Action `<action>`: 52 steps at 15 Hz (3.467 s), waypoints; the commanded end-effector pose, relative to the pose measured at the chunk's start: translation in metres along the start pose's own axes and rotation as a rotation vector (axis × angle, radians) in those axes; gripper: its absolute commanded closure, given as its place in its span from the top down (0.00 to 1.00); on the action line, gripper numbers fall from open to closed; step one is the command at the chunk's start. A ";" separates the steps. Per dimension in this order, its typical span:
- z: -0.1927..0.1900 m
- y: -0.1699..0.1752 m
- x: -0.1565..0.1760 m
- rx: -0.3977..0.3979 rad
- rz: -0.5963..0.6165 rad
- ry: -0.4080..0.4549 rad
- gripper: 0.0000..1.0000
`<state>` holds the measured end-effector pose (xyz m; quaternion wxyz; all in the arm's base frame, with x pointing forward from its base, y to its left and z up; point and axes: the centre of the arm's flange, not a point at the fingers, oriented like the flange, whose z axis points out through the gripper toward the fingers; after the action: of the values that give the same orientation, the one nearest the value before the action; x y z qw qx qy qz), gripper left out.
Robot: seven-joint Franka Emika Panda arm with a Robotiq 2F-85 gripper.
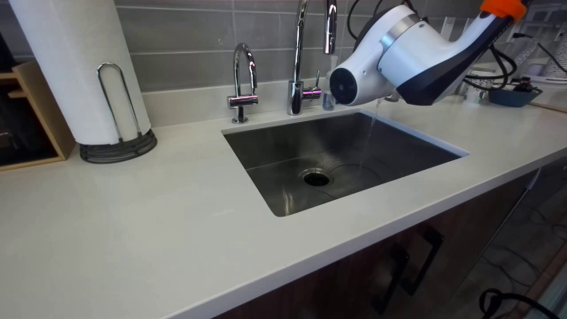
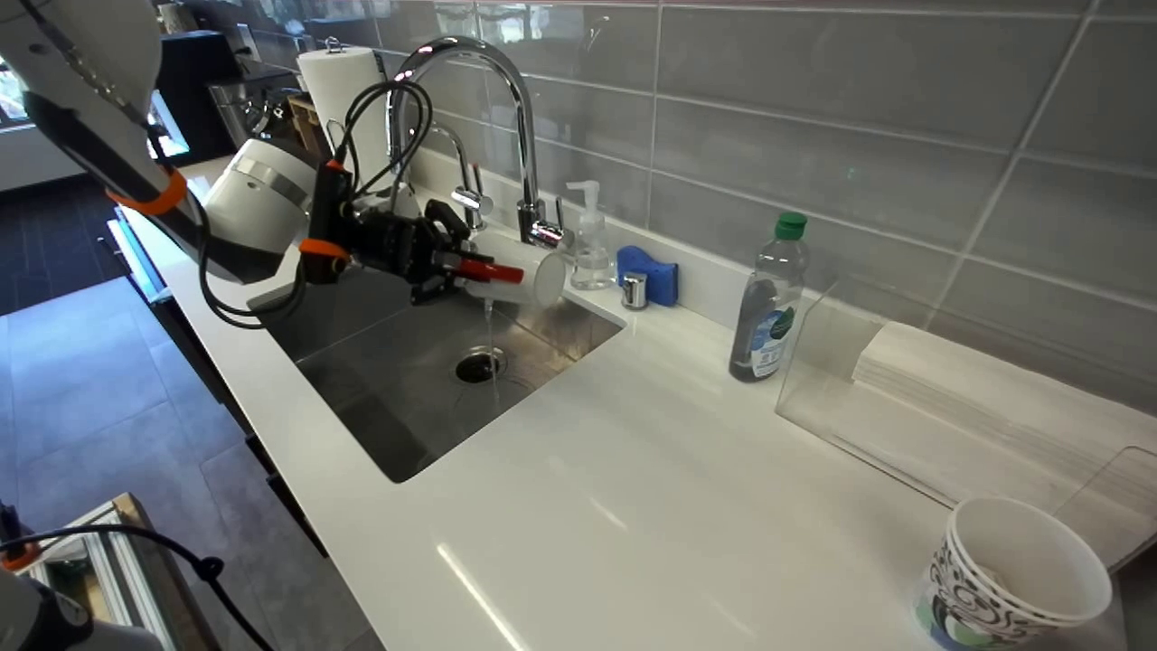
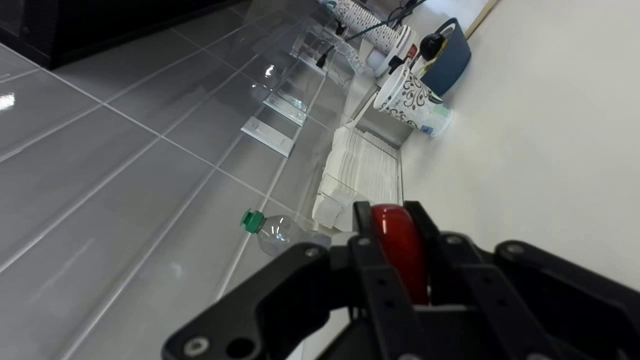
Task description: Pour the water in the mug, into the sink
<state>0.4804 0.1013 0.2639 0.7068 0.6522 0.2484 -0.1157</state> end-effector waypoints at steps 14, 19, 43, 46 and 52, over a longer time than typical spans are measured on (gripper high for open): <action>-0.002 0.005 -0.001 -0.202 0.115 -0.114 0.05; -0.002 0.006 -0.002 -0.156 0.096 -0.093 0.05; 0.042 0.087 -0.060 0.468 0.047 0.058 0.05; 0.071 0.097 -0.076 0.596 0.091 0.106 0.05; 0.142 0.106 -0.111 0.847 0.284 0.186 0.05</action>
<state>0.4873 -0.0097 0.3923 0.4139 0.8902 0.1694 -0.0866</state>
